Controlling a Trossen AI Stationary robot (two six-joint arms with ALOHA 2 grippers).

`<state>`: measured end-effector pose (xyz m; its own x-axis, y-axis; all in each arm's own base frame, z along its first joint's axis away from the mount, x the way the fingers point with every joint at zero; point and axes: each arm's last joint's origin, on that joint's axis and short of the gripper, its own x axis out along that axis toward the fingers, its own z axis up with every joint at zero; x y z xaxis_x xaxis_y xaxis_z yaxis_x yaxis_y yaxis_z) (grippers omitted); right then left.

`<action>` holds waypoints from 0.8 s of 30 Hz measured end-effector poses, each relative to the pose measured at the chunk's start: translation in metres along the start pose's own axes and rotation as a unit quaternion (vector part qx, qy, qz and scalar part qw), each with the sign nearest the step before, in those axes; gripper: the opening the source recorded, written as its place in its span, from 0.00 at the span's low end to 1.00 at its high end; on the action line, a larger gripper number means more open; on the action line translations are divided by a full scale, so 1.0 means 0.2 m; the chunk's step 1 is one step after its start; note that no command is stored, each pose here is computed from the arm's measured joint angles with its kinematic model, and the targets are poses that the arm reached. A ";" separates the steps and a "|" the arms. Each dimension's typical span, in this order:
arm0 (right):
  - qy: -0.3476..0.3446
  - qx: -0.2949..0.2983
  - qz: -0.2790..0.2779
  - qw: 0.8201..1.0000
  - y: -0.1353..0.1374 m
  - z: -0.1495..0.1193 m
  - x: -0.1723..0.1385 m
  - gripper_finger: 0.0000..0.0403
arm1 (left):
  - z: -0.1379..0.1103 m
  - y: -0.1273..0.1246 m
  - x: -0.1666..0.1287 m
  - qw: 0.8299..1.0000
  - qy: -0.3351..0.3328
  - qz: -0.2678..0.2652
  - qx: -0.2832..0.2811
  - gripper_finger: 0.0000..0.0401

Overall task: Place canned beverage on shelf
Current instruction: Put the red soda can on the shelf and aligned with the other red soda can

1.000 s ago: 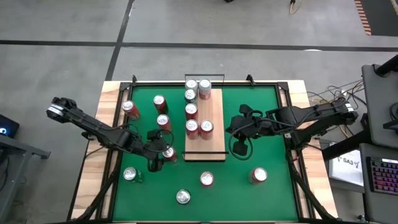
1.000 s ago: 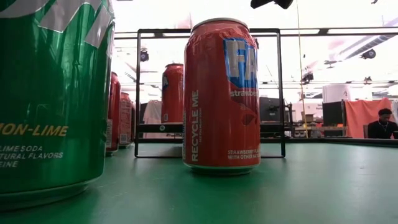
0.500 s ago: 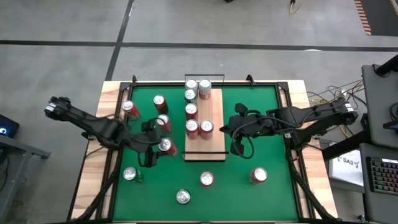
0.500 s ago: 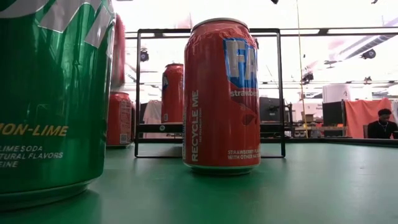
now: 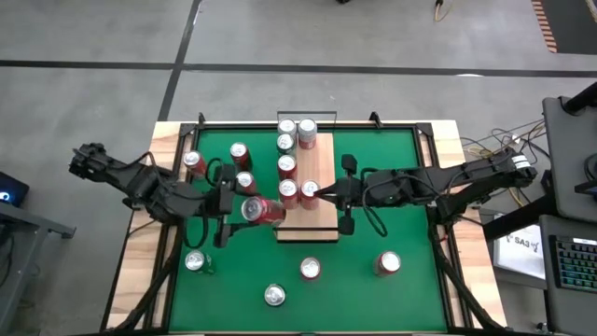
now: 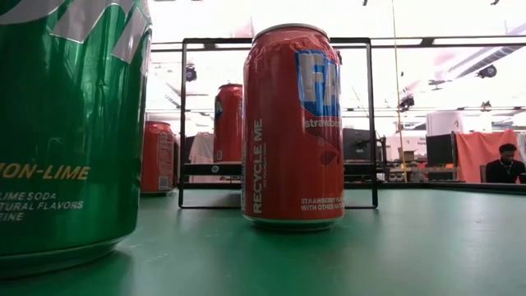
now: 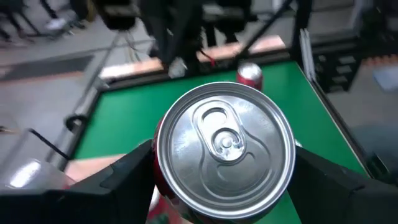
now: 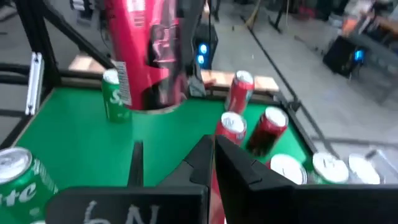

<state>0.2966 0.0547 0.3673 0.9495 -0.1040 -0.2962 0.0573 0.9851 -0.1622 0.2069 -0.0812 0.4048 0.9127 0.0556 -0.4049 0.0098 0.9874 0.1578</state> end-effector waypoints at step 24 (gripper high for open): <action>-0.012 -0.069 -0.032 0.997 0.02 0.06 0.09 0.62 | 0.21 0.02 0.25 0.990 -0.017 0.131 -0.040 0.70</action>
<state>0.3172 0.0574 0.3722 0.9525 -0.1618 -0.2580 0.0773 0.9479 -0.3089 0.2693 -0.0799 0.4239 0.8933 0.3070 -0.3283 -0.2597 0.9487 0.1803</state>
